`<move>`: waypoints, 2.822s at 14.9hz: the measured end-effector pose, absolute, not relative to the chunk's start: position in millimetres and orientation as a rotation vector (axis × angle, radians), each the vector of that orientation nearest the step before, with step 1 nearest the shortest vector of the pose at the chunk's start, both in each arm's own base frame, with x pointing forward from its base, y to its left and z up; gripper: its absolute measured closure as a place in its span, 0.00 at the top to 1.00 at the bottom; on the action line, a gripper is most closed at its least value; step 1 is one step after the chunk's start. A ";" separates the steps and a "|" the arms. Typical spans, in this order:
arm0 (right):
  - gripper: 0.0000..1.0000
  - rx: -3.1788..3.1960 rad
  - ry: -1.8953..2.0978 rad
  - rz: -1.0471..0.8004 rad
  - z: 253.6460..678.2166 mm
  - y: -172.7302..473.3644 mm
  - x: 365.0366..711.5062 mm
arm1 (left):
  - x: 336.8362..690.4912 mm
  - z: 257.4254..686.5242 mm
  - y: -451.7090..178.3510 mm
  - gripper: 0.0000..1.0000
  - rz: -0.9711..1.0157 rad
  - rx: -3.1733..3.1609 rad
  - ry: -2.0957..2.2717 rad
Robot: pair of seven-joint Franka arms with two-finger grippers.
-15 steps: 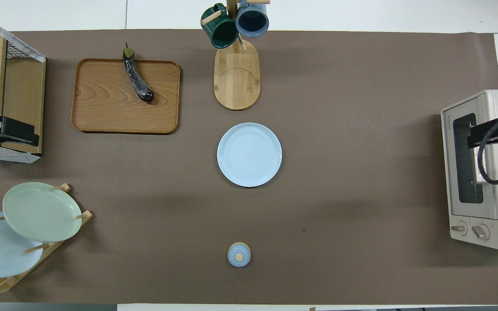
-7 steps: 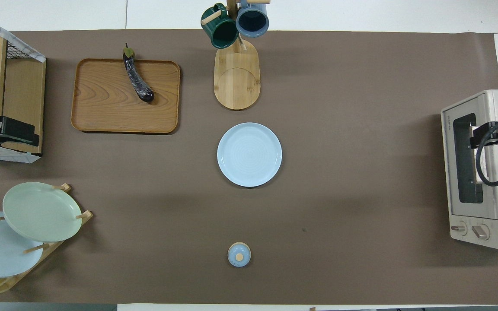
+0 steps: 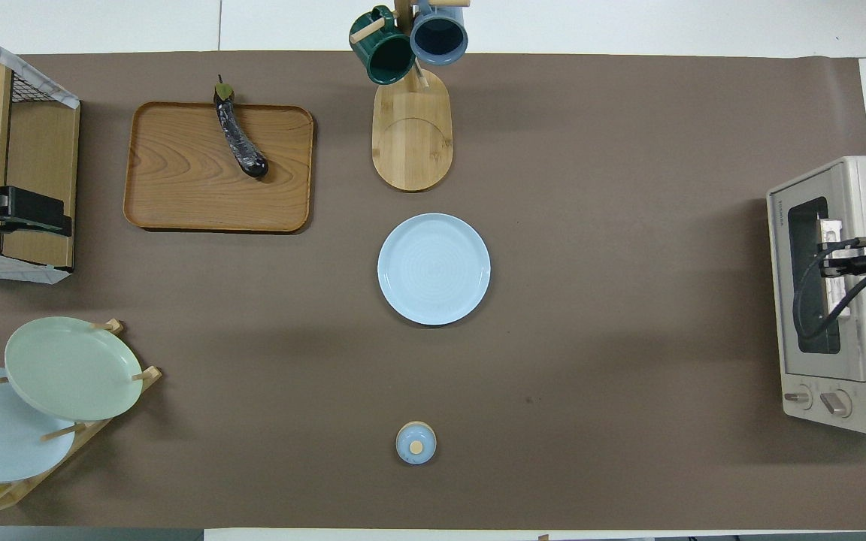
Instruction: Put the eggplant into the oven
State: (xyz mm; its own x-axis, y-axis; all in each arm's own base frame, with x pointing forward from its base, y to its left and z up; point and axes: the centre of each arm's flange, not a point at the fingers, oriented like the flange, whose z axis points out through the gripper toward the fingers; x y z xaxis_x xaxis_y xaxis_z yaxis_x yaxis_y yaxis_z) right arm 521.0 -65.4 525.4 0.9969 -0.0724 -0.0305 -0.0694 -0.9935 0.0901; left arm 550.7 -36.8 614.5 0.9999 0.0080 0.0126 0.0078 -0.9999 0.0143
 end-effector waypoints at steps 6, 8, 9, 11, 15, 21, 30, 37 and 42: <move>0.01 2.971 -0.144 -0.082 499.8 -86.9 524.2 | 617.1 542.5 -62.8 1.00 -0.039 3.108 0.228; 0.01 2.971 -0.138 -0.076 493.0 -86.3 525.2 | 652.9 509.5 -69.1 1.00 -0.062 3.101 0.280; 0.01 2.971 -0.134 -0.070 488.4 -86.2 525.2 | 667.4 492.2 -70.5 1.00 -0.067 3.097 0.302; 0.01 2.971 -0.136 -0.067 478.2 -89.0 524.2 | 690.2 458.3 -73.0 1.00 -0.052 3.080 0.375; 0.01 2.972 -0.132 -0.070 467.3 -89.7 523.9 | 718.6 398.3 -101.8 1.00 -0.005 3.025 0.588; 0.01 2.981 -0.069 -0.041 456.1 -64.0 522.5 | 736.8 344.8 -115.9 1.00 0.110 2.890 0.744; 0.01 3.059 -0.080 0.067 375.8 3.4 536.4 | 720.2 309.9 -151.3 0.96 0.187 2.883 0.697; 0.01 3.083 -0.072 0.080 322.2 15.8 547.1 | 714.3 323.2 -150.0 0.37 0.163 2.935 0.667; 0.01 3.091 -0.080 0.129 313.1 18.3 556.9 | 715.0 340.3 -152.6 0.37 0.172 2.938 0.654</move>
